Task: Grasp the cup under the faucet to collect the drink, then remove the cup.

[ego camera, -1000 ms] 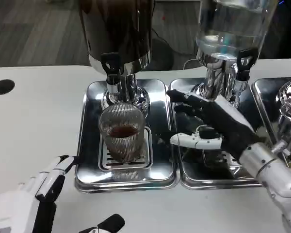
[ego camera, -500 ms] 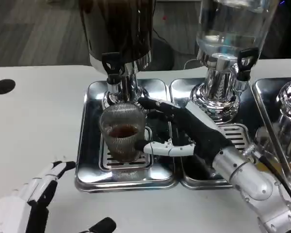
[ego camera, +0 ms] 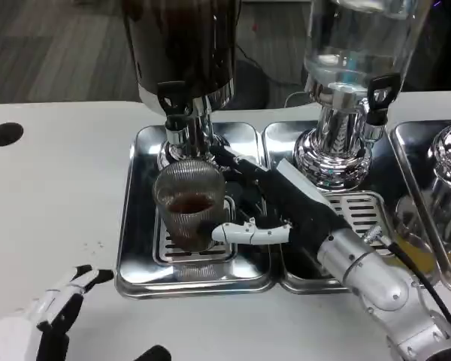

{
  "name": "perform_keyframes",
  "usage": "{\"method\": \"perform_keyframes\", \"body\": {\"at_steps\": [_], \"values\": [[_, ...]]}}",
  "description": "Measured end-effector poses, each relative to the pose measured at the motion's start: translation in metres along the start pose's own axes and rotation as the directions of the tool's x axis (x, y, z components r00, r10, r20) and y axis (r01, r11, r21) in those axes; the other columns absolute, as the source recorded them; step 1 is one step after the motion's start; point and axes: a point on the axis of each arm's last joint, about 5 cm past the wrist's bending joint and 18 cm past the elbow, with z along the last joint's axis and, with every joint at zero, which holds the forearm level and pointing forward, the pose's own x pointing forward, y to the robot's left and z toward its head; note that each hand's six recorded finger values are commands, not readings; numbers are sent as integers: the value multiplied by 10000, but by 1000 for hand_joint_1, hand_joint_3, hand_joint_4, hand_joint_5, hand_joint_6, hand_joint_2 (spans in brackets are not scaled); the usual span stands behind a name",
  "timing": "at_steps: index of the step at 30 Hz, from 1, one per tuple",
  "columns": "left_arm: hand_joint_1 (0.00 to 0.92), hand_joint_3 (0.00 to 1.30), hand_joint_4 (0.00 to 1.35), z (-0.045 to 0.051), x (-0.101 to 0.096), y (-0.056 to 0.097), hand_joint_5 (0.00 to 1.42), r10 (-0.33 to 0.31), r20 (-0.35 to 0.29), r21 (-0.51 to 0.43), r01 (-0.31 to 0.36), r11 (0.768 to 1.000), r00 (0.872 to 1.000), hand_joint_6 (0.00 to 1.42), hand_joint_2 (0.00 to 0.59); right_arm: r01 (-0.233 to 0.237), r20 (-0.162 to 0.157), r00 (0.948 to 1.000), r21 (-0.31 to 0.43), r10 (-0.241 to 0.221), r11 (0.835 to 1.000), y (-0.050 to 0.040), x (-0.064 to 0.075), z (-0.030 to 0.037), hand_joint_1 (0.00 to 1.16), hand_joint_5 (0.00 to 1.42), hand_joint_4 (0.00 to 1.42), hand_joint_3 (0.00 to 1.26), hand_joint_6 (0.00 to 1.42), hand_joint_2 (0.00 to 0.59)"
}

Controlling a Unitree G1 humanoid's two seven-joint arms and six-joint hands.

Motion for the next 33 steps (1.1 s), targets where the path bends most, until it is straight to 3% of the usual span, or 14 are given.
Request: {"method": "perform_keyframes", "body": {"at_steps": [14, 22, 33], "values": [[0, 305, 197, -57, -48, 30, 270, 39, -404, -53, -42, 10000, 9992, 303, 61, -252, 137, 9996, 328, 248, 9991, 172, 112, 38, 710, 142, 99, 73, 80, 86], [0, 312, 198, -80, -73, 13, 270, -106, -551, -64, 102, 9999, 9984, 303, 67, -276, 277, 9993, 446, 263, 9986, 211, 151, 51, 735, 206, 163, 114, 168, 85], [0, 313, 198, -123, -112, 52, 270, -74, -788, 136, 85, 9999, 9969, 303, 74, 28, 211, 9998, 595, -40, 9982, 237, 175, 38, 804, 319, 287, 246, 282, 81]]}}
